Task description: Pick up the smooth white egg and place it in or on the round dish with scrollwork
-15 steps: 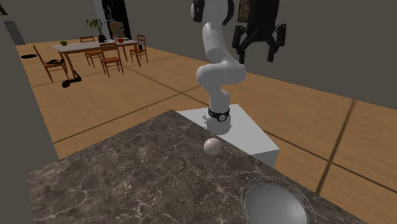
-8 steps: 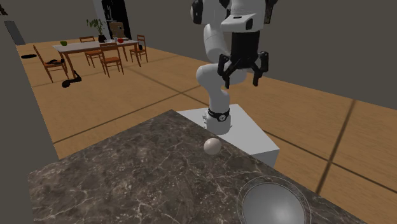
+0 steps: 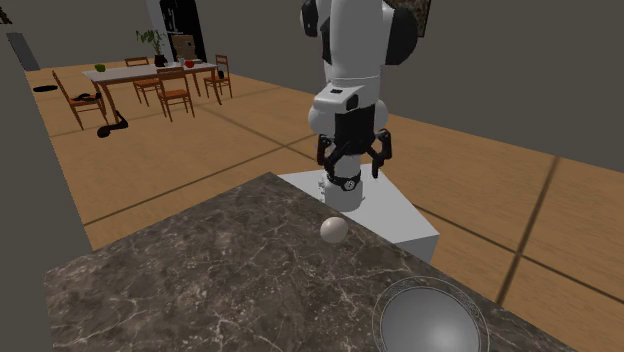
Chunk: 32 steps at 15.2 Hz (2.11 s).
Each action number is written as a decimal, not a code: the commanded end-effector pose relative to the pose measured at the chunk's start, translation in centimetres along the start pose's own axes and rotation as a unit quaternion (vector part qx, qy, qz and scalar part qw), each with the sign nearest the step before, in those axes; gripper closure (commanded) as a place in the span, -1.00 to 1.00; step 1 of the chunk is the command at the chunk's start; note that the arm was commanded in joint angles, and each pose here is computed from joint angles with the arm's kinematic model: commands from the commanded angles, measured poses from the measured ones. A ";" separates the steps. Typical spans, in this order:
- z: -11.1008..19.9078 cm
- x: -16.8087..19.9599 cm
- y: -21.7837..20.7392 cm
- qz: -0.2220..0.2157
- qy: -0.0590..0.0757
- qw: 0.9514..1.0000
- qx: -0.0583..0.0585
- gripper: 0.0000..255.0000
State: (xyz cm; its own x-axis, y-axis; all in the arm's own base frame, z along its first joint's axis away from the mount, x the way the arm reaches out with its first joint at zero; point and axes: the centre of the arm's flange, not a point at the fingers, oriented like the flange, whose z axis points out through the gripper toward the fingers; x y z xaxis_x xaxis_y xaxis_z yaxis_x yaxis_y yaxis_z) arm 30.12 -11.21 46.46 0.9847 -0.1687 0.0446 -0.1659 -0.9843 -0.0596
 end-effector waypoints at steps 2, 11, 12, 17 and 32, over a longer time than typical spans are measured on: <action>3.5 0.4 2.1 0.008 0.001 1.000 0.003 -1.00; 10.3 0.8 5.0 0.020 0.002 1.000 0.008 -1.00; 10.8 0.8 4.9 0.020 0.002 1.000 0.008 -1.00; 12.2 0.8 4.9 0.020 0.002 1.000 0.008 -1.00; 12.2 0.8 4.9 0.020 0.002 1.000 0.008 1.00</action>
State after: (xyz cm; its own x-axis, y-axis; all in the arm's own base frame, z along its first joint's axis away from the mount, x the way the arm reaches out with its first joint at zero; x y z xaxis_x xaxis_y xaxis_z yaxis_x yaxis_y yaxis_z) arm 30.84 -15.58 34.12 0.9768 -0.2085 0.0480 -0.2046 -0.9759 -0.0765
